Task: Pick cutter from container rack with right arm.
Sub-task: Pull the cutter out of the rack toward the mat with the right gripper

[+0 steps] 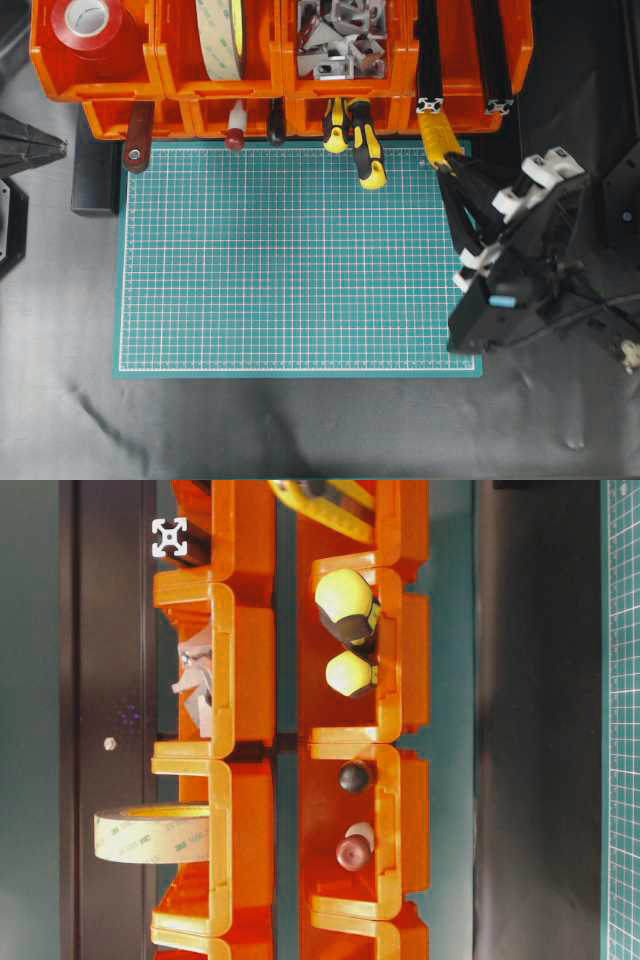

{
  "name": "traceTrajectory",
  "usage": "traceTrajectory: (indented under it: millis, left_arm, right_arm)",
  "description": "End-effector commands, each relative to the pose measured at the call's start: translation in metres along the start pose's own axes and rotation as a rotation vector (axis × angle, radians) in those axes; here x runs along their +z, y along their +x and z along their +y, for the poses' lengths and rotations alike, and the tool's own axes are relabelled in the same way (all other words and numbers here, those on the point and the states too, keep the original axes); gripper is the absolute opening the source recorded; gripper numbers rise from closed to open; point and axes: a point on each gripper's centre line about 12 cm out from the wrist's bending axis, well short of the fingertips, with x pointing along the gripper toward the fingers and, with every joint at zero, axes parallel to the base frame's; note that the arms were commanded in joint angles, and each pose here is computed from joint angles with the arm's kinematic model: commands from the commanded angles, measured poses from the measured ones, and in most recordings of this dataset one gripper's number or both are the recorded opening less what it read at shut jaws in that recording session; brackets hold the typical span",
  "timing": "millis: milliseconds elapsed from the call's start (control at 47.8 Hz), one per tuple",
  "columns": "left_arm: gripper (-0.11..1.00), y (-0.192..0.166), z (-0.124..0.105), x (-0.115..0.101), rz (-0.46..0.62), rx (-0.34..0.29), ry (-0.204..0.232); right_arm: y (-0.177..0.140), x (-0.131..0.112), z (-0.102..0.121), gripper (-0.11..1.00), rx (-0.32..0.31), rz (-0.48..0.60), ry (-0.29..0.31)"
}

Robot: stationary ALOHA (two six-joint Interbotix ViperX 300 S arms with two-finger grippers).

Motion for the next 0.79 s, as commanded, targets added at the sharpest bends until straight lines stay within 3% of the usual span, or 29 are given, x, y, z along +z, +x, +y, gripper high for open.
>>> traceTrajectory:
  millis: [0,439,774]
  left_arm:
    - [0.0,0.0,-0.001,0.009,-0.021,-0.003,0.001]
    - [0.0,-0.004,0.0,0.013,-0.042,0.001,0.003]
    - [0.0,-0.004,0.001,0.012,-0.039,0.007,0.003]
  right_arm:
    - [-0.01,0.012,-0.009,0.21,-0.01,-0.017,0.029]
    - [-0.046,0.043,-0.028,0.21,-0.015,-0.067,0.035]
    - [-0.077,0.071,-0.042,0.21,0.002,-0.108,0.002]
